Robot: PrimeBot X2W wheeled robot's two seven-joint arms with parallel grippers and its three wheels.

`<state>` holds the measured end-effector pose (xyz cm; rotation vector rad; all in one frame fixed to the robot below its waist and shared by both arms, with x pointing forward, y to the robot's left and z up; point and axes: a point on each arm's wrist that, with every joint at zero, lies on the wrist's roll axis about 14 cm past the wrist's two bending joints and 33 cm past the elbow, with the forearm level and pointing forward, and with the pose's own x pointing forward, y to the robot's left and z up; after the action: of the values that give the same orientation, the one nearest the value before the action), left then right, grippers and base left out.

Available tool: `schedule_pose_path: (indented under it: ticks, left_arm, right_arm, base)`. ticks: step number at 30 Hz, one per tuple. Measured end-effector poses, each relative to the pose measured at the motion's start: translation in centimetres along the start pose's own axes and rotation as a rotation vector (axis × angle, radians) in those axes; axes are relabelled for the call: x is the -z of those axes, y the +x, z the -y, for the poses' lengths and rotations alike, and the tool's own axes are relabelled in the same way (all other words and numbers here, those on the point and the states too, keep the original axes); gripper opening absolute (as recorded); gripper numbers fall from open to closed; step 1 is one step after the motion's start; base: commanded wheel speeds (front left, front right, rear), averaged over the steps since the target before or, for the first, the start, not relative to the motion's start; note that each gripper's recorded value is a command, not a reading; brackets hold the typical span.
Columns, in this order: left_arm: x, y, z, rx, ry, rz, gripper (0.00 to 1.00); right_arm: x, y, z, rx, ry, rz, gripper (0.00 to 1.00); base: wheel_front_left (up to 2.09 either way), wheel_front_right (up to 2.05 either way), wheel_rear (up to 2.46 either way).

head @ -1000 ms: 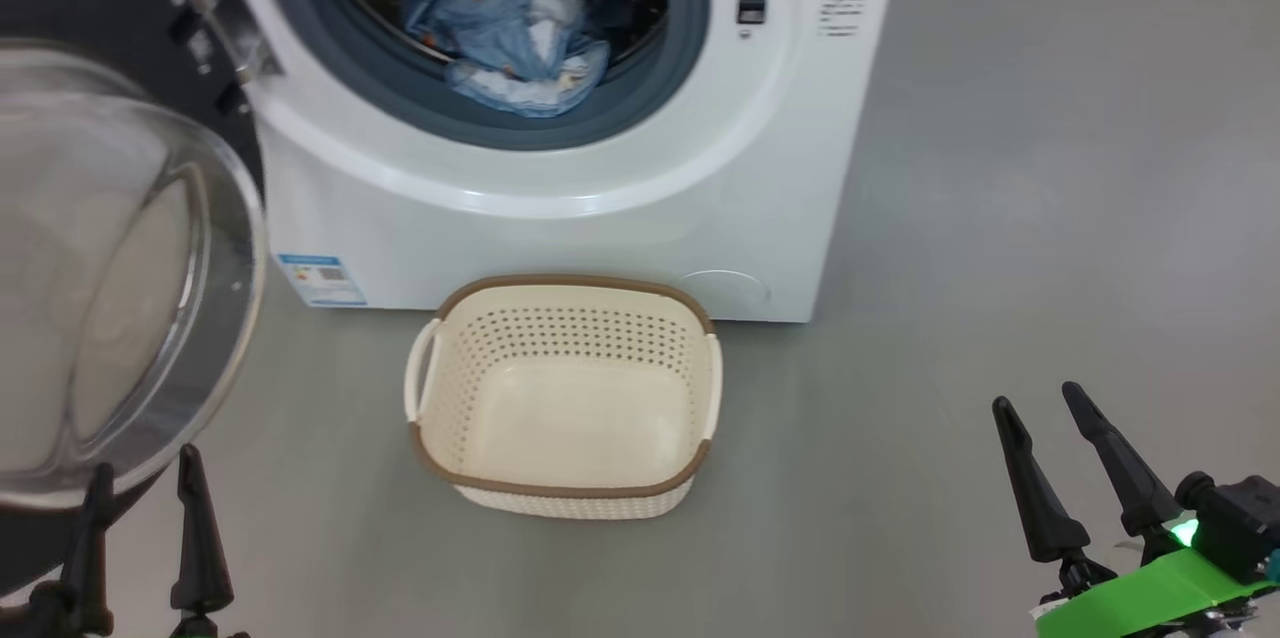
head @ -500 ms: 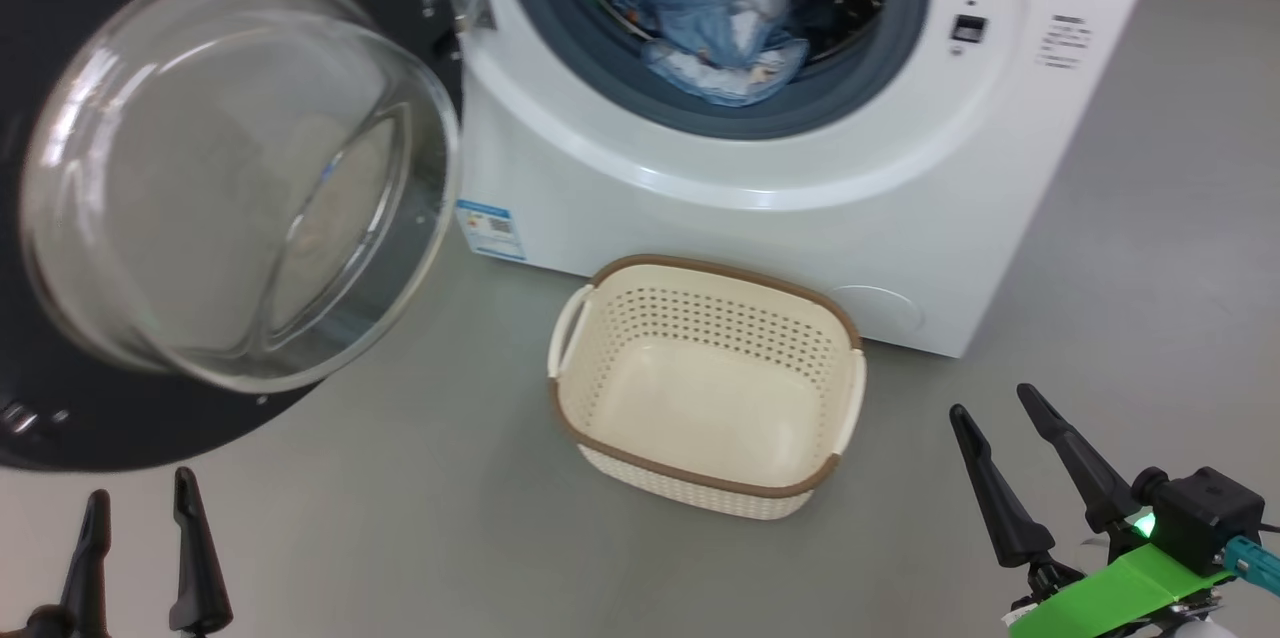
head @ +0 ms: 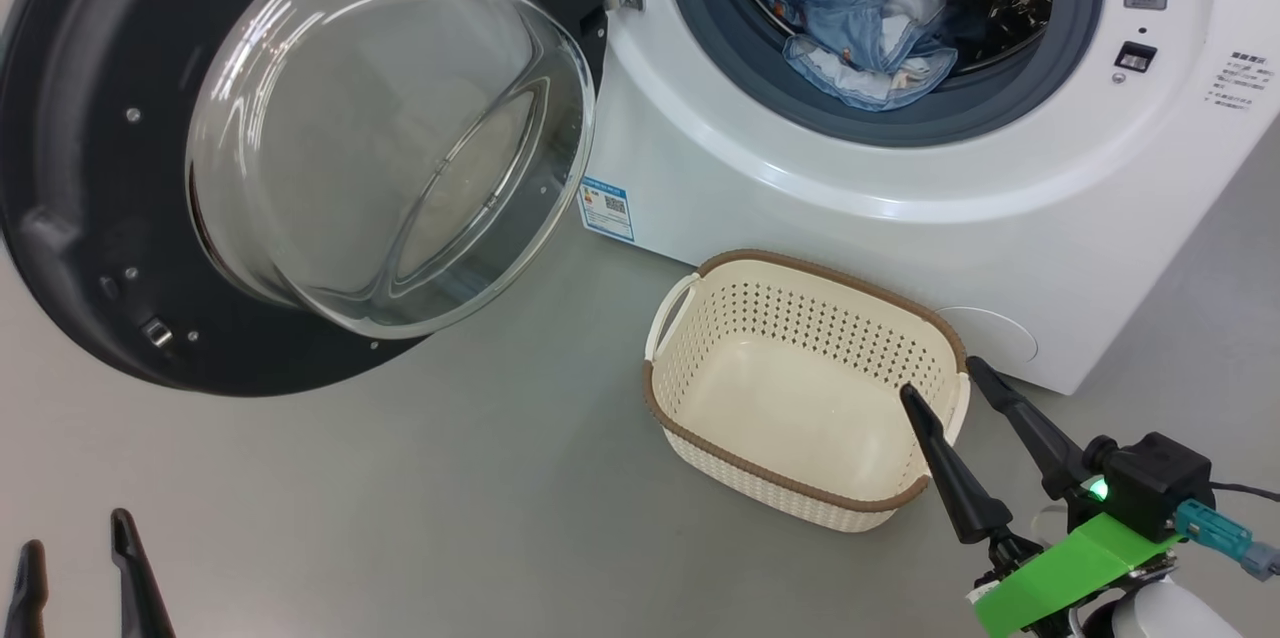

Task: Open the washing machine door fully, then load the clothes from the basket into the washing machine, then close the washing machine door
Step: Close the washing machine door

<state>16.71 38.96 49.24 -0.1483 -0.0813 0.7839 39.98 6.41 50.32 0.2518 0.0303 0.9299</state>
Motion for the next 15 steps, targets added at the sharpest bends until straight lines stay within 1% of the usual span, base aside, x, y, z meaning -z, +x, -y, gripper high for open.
schedule_pose_path:
  ticks: [10, 15]
  left_arm:
    - [-0.27, -0.48, -0.79, -0.030, -0.015, 0.008, 1.00]
    - [-0.62, -0.40, -0.66, -0.027, -0.027, 0.021, 1.00]
  right_arm:
    - [0.47, 0.44, -0.44, -0.029, -0.006, -0.020, 1.00]
    - [0.64, 0.37, -0.83, -0.040, -0.007, -0.026, 1.00]
  base:
    - [0.00, 0.00, 0.00]
    - [0.00, 0.00, 0.00]
